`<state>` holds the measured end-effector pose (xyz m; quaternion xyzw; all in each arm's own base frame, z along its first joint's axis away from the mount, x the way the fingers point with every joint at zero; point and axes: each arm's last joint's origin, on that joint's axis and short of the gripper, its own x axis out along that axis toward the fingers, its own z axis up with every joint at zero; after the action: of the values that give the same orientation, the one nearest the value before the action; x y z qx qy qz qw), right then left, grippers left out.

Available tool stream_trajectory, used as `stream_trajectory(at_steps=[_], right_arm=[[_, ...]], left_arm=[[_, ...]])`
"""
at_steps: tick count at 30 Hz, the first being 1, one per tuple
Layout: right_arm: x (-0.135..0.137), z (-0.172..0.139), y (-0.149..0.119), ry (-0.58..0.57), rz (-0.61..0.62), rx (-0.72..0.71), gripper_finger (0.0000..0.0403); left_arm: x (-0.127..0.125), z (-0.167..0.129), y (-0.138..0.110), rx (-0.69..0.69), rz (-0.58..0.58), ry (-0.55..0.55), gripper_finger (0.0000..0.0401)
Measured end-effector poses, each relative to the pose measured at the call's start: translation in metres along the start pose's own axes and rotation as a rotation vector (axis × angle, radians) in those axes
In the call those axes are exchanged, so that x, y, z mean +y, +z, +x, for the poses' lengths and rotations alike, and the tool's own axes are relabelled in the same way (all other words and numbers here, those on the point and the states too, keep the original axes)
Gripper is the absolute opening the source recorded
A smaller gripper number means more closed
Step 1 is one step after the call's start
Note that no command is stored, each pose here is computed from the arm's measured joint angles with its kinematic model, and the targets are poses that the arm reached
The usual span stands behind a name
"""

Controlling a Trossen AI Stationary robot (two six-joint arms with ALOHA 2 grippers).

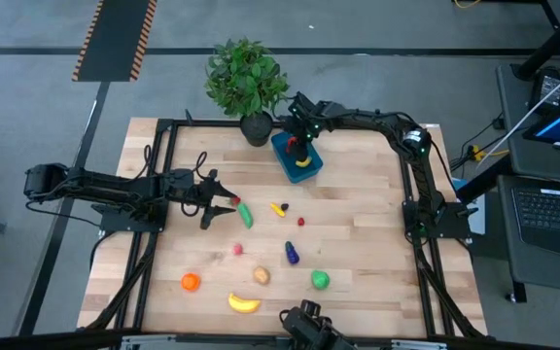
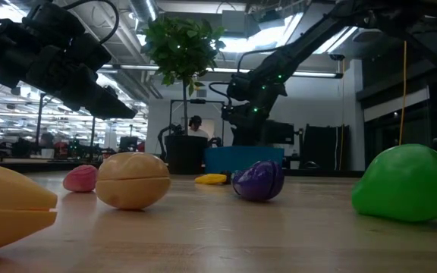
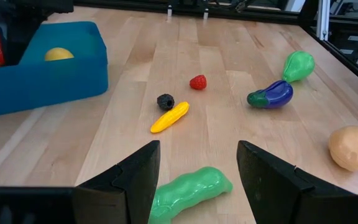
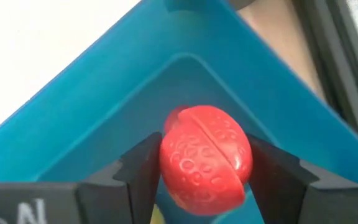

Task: Pick and placing Produce into tupperware
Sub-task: Put the right strawberry into the blue bin, then put the string bean into the blue bin

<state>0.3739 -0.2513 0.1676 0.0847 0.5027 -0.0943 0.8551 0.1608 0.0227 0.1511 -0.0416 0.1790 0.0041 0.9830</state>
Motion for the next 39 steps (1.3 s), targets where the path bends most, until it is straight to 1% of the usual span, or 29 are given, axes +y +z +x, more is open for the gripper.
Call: stream_trajectory(at_steps=[5,12,19,24,26,29,34,39], right_arm=[[0.003,0.001,0.001,0.004,0.000,0.003,0.0231],[0.005,0.001,0.001,0.005,-0.007,0.003,0.0237],[0.007,-0.013,0.007,-0.006,-0.014,-0.035,0.0238],[0.008,-0.024,0.011,-0.009,0.034,-0.063,0.0238],[0.009,-0.025,0.010,-0.005,0.076,-0.049,0.0238],[0.011,-0.027,0.009,0.001,0.102,-0.035,0.0238],[0.021,-0.042,0.015,0.030,0.052,0.045,0.0238],[0.032,-0.051,0.024,0.038,0.029,0.030,0.0238]], left_arm=[[0.000,0.000,0.000,0.000,0.000,0.000,0.0206],[0.000,0.000,0.000,0.000,0.000,0.000,0.0206],[0.000,0.000,0.000,0.000,0.028,0.000,0.0206],[0.000,0.000,0.000,0.000,0.030,0.000,0.0206],[0.000,0.000,0.000,0.000,0.030,0.000,0.0206],[0.000,0.000,0.000,0.000,0.030,0.000,0.0206],[0.000,0.000,0.000,0.000,0.028,0.000,0.0206],[0.000,0.000,0.002,-0.019,0.006,0.000,0.0206]])
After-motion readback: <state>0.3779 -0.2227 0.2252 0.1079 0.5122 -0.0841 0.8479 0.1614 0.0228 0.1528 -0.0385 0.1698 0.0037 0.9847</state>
